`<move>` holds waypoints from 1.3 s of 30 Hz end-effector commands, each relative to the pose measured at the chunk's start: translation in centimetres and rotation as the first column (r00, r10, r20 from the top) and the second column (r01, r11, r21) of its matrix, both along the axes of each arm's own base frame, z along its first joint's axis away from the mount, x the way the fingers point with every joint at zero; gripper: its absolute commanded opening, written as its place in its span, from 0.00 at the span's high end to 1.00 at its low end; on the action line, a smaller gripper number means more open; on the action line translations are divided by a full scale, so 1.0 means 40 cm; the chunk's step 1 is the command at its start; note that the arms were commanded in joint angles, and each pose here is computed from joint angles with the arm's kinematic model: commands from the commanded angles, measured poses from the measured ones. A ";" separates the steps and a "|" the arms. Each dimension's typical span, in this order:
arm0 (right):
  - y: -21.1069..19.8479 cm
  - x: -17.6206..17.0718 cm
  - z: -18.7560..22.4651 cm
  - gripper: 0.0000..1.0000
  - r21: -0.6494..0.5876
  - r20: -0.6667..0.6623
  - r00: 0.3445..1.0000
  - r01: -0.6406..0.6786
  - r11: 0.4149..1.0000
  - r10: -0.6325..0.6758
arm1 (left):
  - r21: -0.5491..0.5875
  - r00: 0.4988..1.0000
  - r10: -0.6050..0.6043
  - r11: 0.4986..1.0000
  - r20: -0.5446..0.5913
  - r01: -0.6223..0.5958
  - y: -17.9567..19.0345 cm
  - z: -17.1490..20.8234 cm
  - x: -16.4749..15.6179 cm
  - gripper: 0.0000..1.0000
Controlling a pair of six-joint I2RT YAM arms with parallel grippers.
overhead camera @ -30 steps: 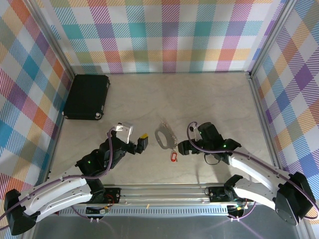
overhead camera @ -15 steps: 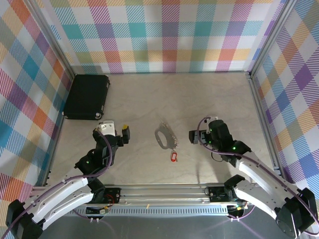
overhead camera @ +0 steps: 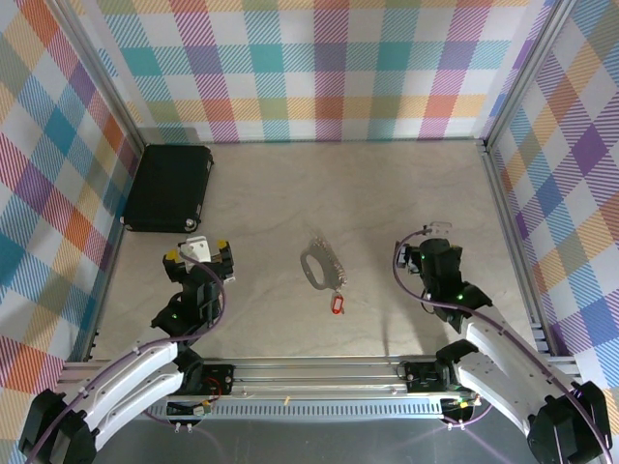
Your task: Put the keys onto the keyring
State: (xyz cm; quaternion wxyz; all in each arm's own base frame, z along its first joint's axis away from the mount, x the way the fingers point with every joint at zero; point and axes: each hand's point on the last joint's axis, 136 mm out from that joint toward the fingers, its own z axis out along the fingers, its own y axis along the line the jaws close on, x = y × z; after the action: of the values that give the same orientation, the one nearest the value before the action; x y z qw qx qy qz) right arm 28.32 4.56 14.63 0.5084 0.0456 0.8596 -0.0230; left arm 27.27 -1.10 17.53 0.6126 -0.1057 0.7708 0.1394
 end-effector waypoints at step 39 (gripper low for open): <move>-0.103 0.158 -0.037 0.01 -0.153 0.235 0.969 0.112 0.982 -0.075 | -0.051 0.998 0.054 0.997 0.023 -0.053 0.086 -0.110 0.178 0.00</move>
State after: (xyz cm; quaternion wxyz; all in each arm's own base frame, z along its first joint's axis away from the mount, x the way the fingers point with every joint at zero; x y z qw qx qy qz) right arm 32.95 0.03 10.38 0.5572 0.0407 0.8189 -0.1313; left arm 33.08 2.24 11.01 0.5799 -0.1327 0.7885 0.1563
